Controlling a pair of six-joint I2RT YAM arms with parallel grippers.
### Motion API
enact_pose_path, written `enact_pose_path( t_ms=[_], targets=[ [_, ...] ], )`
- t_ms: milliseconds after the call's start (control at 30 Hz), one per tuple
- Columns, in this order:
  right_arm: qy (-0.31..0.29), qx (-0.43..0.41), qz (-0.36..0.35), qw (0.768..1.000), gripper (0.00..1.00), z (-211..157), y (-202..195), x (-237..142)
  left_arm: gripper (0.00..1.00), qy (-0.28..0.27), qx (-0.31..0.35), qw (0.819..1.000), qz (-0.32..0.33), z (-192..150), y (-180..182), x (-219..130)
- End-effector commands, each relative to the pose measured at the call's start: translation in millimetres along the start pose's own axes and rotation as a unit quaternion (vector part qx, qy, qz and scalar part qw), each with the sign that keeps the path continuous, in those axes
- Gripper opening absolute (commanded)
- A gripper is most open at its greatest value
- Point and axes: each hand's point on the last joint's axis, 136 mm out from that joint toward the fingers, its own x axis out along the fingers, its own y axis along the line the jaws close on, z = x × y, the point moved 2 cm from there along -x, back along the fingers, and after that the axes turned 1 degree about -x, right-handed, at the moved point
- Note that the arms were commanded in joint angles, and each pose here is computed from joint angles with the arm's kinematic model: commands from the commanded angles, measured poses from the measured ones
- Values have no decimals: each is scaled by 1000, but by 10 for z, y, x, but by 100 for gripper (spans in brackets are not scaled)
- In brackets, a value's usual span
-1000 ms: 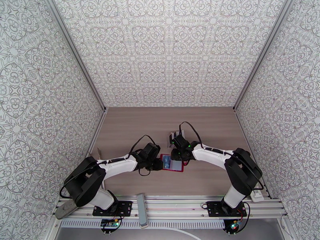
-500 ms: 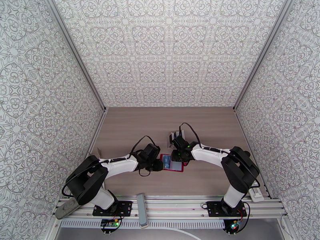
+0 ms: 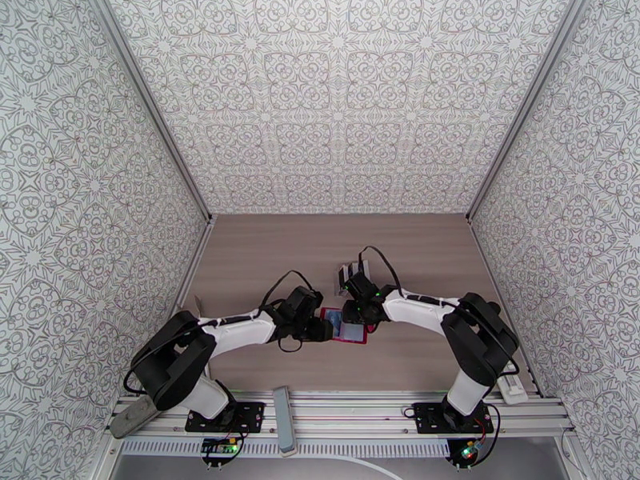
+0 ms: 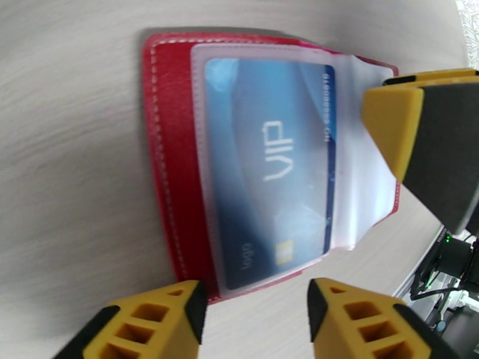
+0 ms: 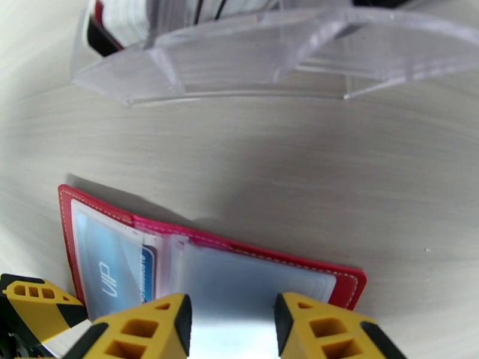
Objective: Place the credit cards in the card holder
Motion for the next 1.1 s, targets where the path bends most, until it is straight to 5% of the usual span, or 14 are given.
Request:
enact_pose_path(
  t_ms=[0,1067],
  targets=[
    [28,4,6,1000,43,-187,4,79,58,14,-13,999,32,-110,237,92],
    [37,49,130,990,43,-242,425,-26,69,9,7,999,-44,-73,55,66]
  ],
)
